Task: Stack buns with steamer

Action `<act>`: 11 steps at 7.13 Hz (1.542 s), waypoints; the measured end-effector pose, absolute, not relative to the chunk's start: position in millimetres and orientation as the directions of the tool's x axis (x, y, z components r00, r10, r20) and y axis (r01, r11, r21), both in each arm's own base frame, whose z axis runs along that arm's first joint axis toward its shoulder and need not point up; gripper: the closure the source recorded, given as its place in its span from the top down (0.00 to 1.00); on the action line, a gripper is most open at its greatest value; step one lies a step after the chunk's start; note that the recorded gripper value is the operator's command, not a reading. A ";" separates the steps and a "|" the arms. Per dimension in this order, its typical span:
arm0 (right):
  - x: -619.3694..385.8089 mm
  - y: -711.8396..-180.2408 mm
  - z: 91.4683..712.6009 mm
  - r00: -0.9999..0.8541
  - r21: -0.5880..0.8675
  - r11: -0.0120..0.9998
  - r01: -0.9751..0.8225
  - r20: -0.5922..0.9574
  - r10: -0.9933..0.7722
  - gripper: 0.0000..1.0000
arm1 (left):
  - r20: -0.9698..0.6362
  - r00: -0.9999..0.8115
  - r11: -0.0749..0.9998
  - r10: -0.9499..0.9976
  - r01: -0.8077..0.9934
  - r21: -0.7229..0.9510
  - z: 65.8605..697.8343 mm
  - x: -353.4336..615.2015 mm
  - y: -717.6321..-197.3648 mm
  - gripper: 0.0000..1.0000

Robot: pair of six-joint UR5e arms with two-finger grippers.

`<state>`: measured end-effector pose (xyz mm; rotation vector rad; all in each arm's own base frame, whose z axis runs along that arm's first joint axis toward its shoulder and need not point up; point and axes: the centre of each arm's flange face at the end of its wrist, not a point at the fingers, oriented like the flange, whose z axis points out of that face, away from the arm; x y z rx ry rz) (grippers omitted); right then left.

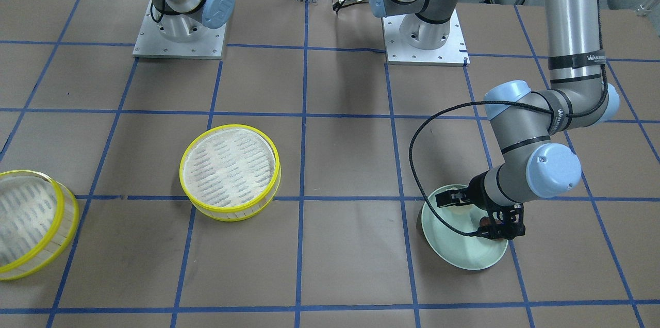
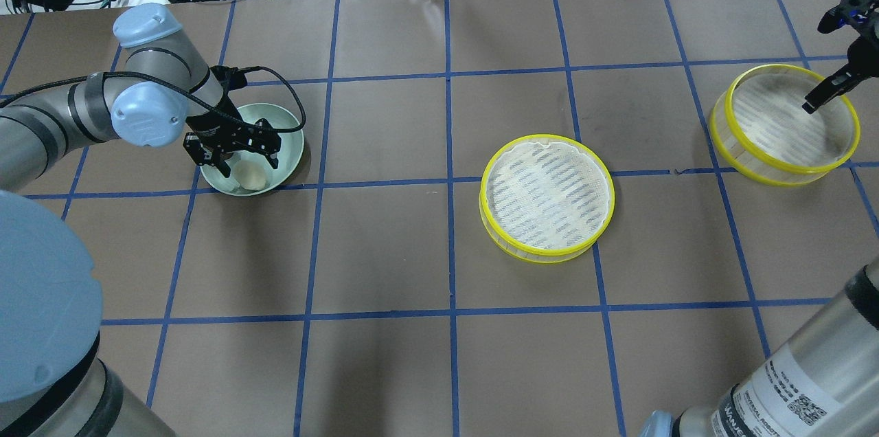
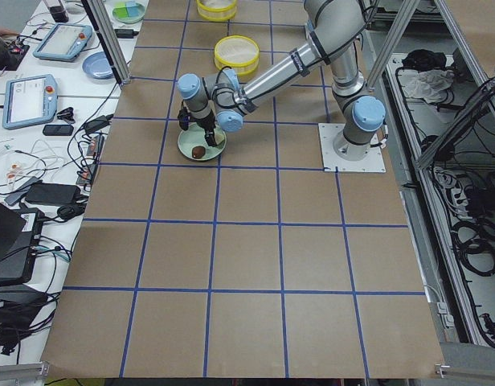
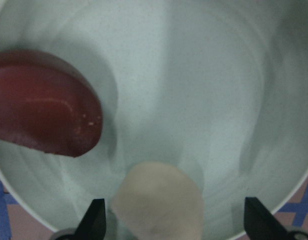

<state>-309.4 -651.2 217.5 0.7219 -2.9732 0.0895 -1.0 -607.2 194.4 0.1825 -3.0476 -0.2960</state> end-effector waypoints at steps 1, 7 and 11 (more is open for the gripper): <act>-316.9 -650.1 210.3 -0.886 -0.037 0.888 -0.459 0.091 -0.455 0.10 | 0.056 -0.988 0.972 -0.141 -0.128 0.198 195.6 0.0 -608.3 0.95; -324.7 -642.1 230.6 -0.891 -0.011 0.896 -0.444 0.115 -0.440 0.00 | 0.057 -0.985 0.970 -0.163 -0.150 0.191 201.2 1.3 -611.0 0.00; -299.8 -609.4 313.5 -0.904 0.040 0.906 -0.421 0.065 -0.423 0.00 | 0.166 -0.973 0.986 -0.158 -0.148 0.071 304.2 -63.1 -617.1 0.00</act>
